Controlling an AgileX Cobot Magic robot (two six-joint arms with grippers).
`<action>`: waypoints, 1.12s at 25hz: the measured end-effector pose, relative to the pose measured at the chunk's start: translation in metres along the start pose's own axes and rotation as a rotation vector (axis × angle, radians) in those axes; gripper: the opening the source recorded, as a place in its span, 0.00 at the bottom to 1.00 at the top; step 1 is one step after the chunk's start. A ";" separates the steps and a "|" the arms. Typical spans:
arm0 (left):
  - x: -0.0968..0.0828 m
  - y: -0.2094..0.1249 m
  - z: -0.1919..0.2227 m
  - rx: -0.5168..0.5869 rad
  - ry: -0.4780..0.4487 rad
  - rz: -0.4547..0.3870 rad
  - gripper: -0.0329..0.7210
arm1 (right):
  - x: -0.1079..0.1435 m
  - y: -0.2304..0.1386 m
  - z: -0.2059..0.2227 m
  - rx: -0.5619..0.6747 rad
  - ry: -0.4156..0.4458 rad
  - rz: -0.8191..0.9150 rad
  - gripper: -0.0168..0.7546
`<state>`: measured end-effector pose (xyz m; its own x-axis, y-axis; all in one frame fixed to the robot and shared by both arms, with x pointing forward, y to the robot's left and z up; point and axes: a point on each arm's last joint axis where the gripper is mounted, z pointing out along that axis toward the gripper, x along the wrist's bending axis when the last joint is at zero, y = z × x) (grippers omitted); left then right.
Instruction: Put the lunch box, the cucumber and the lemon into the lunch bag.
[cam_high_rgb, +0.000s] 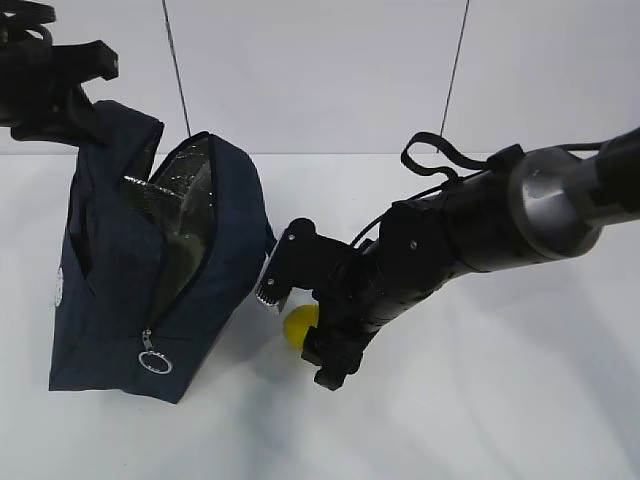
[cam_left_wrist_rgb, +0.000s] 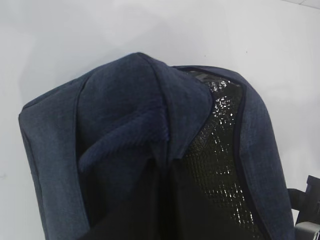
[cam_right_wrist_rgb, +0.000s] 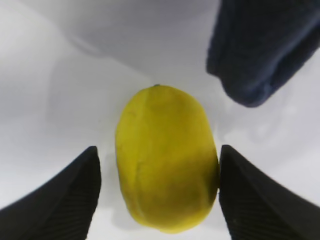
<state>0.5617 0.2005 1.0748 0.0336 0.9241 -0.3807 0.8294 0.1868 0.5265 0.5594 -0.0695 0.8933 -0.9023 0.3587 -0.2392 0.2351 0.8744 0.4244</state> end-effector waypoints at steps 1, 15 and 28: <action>0.000 0.000 0.000 0.000 0.000 0.000 0.04 | 0.000 0.000 0.000 -0.001 0.001 0.004 0.67; 0.000 0.000 0.000 -0.001 0.005 0.007 0.04 | -0.002 0.005 -0.010 -0.022 -0.004 0.022 0.55; 0.001 0.000 0.000 0.001 0.006 0.008 0.04 | 0.007 0.011 -0.076 0.044 0.131 0.024 0.55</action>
<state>0.5617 0.2011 1.0746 0.0365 0.9276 -0.3717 0.8295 0.1793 0.5289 0.5280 -0.0824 0.9620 -0.9349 0.3368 -0.1123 0.2704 0.8805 0.3892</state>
